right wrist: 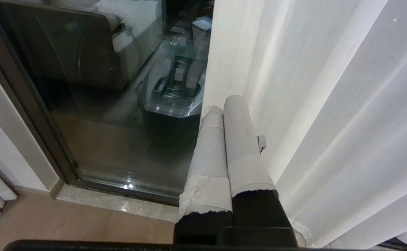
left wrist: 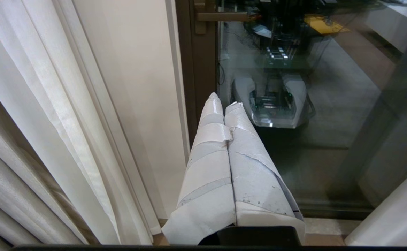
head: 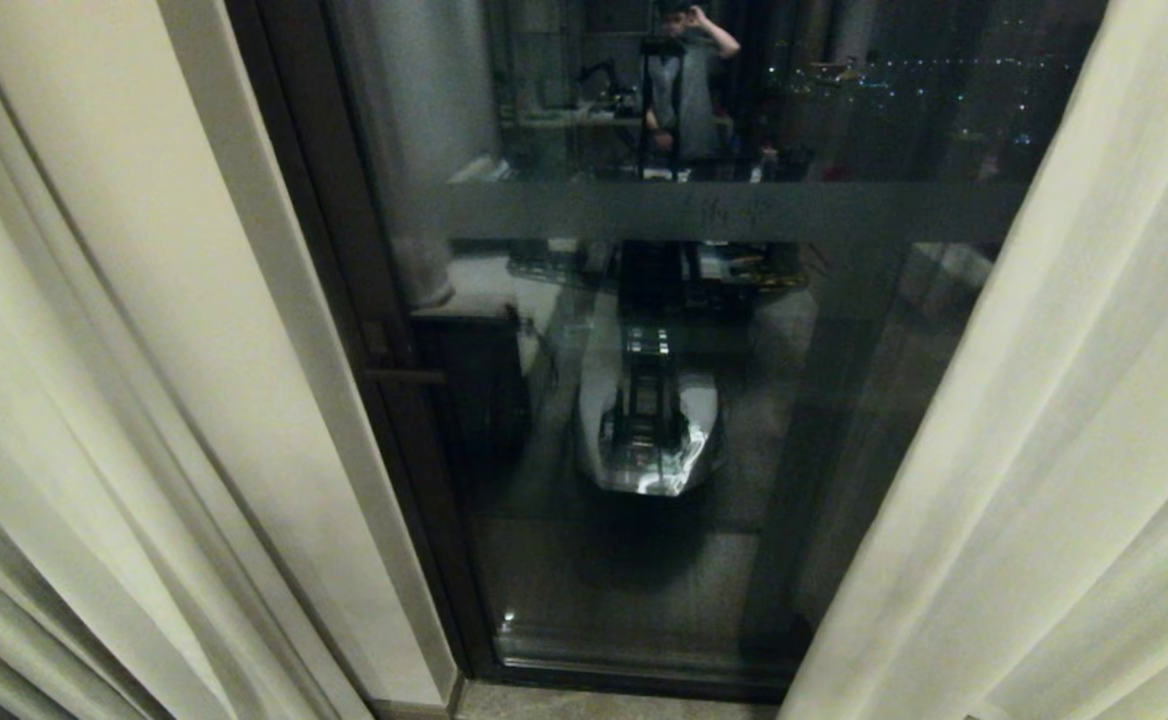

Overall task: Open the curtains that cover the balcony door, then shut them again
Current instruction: Close the inner curtains on both sides

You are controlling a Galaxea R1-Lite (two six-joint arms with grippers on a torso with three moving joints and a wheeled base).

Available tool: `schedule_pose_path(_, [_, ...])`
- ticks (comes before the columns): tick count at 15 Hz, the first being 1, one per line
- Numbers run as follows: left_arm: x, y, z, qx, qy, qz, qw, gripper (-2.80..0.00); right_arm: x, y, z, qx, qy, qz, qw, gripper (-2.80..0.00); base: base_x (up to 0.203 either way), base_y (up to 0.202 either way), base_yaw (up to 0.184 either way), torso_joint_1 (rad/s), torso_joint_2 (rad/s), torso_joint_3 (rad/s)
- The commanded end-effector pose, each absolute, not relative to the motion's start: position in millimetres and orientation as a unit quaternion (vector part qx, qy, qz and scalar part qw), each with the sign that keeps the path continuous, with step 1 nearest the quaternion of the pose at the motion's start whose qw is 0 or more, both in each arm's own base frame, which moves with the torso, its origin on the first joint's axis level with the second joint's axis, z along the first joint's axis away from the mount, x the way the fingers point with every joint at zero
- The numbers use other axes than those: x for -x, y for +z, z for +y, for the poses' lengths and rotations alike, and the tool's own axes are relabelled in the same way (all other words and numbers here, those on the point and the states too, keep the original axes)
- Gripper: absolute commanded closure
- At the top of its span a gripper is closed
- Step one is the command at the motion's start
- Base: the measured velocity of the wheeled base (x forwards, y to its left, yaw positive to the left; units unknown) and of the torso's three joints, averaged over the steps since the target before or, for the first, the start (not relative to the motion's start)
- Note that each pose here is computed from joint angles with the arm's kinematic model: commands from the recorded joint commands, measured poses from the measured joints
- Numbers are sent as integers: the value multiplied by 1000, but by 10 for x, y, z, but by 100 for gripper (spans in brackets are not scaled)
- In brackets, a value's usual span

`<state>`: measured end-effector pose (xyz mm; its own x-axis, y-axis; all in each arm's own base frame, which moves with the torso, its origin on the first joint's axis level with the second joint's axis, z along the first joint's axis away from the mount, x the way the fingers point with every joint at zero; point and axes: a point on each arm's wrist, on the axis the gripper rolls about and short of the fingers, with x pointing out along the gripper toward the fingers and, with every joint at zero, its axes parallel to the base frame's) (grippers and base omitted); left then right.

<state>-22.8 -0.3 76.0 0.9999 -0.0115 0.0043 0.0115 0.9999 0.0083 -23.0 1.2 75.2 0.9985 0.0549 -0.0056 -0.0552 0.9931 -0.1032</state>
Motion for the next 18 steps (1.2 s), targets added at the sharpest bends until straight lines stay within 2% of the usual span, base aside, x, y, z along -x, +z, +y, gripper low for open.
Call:
schedule_pose_path(1, [228, 761, -3, -4, -5, -3, 1000, 0, 228, 752, 12, 52, 28, 2, 998, 0, 0, 0, 0, 0, 0, 0])
schedule_pose_path(6, [228, 761, -3, -3, -6, -3, 1000, 0, 228, 752, 11, 52, 28, 2, 998, 0, 2, 25, -2, 0, 1, 0])
schedule_pose_path(14, [228, 761, -3, -4, -5, -3, 1000, 0, 228, 752, 12, 52, 28, 2, 998, 0, 0, 160, -2, 2, 4, 3])
schedule_pose_path(18, [228, 761, -3, -4, -6, -3, 1000, 0, 228, 752, 12, 52, 28, 2, 998, 0, 0, 0, 0, 0, 0, 0])
